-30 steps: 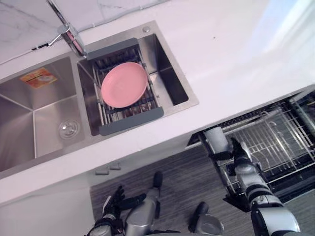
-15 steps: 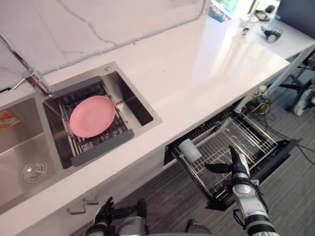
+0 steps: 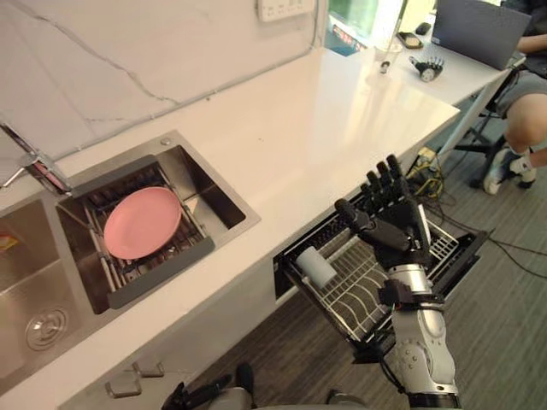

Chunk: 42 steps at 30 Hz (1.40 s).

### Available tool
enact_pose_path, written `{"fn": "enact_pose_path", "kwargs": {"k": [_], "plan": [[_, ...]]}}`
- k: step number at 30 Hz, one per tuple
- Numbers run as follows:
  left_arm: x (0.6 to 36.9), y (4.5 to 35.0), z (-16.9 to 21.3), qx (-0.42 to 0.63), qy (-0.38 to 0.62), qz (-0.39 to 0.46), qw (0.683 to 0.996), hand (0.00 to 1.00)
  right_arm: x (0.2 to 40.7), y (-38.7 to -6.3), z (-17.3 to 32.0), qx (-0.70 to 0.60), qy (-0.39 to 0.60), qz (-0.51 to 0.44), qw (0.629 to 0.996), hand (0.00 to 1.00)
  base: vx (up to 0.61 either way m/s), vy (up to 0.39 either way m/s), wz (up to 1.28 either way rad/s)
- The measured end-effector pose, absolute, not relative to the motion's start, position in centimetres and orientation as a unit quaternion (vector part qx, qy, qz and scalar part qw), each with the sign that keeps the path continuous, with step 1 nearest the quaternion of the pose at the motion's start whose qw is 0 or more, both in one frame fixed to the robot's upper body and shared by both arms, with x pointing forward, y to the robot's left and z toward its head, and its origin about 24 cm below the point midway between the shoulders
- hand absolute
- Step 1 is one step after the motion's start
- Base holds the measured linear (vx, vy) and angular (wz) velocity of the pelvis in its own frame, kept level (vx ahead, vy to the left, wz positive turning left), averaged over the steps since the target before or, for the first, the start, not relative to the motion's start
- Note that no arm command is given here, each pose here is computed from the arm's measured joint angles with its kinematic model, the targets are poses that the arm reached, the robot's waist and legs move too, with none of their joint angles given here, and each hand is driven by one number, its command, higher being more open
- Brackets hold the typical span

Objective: Walk over to the sink, pick up the cup, carry it to the dishwasher, place the cup inside the dishwasher, then close the dishwasher door

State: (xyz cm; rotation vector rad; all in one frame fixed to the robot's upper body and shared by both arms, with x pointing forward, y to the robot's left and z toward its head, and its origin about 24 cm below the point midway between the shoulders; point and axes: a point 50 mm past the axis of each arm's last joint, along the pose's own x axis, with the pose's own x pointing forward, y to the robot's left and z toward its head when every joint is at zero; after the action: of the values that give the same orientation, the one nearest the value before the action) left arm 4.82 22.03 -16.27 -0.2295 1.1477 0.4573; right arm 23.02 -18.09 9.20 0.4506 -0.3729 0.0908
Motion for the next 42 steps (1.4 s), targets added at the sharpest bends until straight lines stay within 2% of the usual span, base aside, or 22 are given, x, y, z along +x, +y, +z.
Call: {"fn": "enact_pose_path", "kwargs": {"k": [4, 12, 22, 30, 32, 33, 42], "plan": [[4.8, 21.4, -16.4, -0.136, 0.539, 0.204, 0.806, 1.0, 23.1, -19.3, 9.7, 0.205, -0.191, 0.043, 0.959, 1.0, 0.03, 0.055, 0.68], [5.0, 21.4, -16.4, -0.148, 0.545, 0.157, 0.81, 1.0, 24.6, -18.2, 9.8, 0.226, -0.178, 0.043, 0.957, 1.0, 0.02, 0.059, 0.25], [6.4, 22.1, -16.0, -0.115, 0.543, 0.109, 0.825, 1.0, 24.2, -22.7, 7.4, 0.239, -0.148, -0.09, 0.955, 1.0, 0.1, 0.062, 0.55], [6.3, 23.6, -16.0, -0.05, 0.584, 0.084, 0.806, 1.0, 23.3, -22.2, 8.3, 0.232, -0.169, -0.045, 0.957, 1.0, 0.23, -0.078, 0.88], [6.3, 23.0, -16.1, -0.06, 0.583, 0.085, 0.806, 1.0, 23.8, -22.2, 9.0, 0.229, -0.184, -0.038, 0.955, 1.0, 0.23, -0.097, 0.03], [5.3, 22.4, -16.5, -0.1, 0.596, 0.112, 0.789, 1.0, 22.9, -24.3, 8.3, 0.229, -0.174, -0.112, 0.951, 1.0, 0.1, -0.028, -0.08], [5.4, 22.3, -16.4, -0.106, 0.59, 0.115, 0.792, 1.0, 22.9, -24.2, 8.2, 0.227, -0.173, -0.107, 0.952, 1.0, -0.01, -0.003, 0.12]]}}
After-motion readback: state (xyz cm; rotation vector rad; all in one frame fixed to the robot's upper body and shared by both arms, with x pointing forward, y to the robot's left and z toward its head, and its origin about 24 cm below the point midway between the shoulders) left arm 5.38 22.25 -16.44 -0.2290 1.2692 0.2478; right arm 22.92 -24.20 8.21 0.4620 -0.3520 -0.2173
